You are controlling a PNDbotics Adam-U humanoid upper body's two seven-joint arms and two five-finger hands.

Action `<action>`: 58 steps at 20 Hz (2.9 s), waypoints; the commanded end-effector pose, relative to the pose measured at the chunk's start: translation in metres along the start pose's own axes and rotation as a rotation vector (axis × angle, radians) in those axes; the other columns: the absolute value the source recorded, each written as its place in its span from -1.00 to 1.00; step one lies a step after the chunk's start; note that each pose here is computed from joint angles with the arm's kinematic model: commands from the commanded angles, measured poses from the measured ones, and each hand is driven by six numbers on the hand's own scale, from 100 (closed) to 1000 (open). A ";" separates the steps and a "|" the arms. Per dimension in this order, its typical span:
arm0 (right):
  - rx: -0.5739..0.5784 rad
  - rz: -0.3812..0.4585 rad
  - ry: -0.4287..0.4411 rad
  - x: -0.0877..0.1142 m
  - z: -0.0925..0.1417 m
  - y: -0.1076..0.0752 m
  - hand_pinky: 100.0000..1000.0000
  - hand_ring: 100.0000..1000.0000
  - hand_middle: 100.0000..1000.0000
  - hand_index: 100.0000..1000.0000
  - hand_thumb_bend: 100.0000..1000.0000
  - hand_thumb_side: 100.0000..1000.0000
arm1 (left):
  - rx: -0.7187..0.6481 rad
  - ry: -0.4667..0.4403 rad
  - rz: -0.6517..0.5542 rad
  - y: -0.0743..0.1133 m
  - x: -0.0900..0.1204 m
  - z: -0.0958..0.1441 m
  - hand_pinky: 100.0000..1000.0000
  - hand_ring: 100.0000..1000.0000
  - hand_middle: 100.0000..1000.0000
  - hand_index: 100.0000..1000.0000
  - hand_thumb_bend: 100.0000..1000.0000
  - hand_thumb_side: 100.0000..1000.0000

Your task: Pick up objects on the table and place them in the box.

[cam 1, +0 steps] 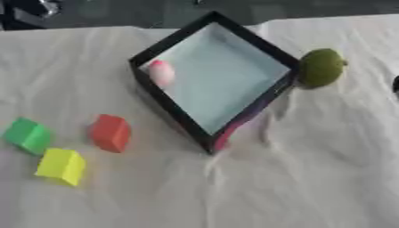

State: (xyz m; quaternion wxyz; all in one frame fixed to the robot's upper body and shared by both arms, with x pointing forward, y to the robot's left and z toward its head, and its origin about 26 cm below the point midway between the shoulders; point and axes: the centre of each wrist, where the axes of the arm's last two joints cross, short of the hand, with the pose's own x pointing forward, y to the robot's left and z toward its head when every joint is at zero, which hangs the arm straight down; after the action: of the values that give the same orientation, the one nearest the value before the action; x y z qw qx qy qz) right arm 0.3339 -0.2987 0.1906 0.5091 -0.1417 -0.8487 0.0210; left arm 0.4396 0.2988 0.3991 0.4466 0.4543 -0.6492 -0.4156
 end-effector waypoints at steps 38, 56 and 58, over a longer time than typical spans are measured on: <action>-0.023 -0.069 -0.085 0.024 -0.013 0.004 0.73 0.56 0.58 0.73 -0.69 -0.30 | -0.394 -0.355 -0.157 -0.120 0.116 0.001 0.77 0.79 0.68 0.95 0.23 -0.32; -0.087 -0.009 -0.064 0.016 -0.007 -0.017 0.73 0.56 0.58 0.73 -0.70 -0.31 | -0.190 -0.477 -0.129 -0.015 0.041 0.078 0.76 0.79 0.61 0.76 0.11 -0.49; -0.090 -0.007 -0.063 0.016 -0.007 -0.018 0.73 0.56 0.58 0.73 -0.70 -0.31 | -0.202 -0.475 -0.144 -0.007 0.029 0.094 0.77 0.80 0.62 0.77 0.13 -0.49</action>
State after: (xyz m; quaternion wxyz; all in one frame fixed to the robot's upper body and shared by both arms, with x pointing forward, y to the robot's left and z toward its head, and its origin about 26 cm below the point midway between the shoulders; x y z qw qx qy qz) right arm 0.3310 -0.3063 0.1990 0.4914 -0.1473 -0.8582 -0.0194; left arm 0.3621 0.2713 0.3509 0.3150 0.3191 -0.6559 -0.6073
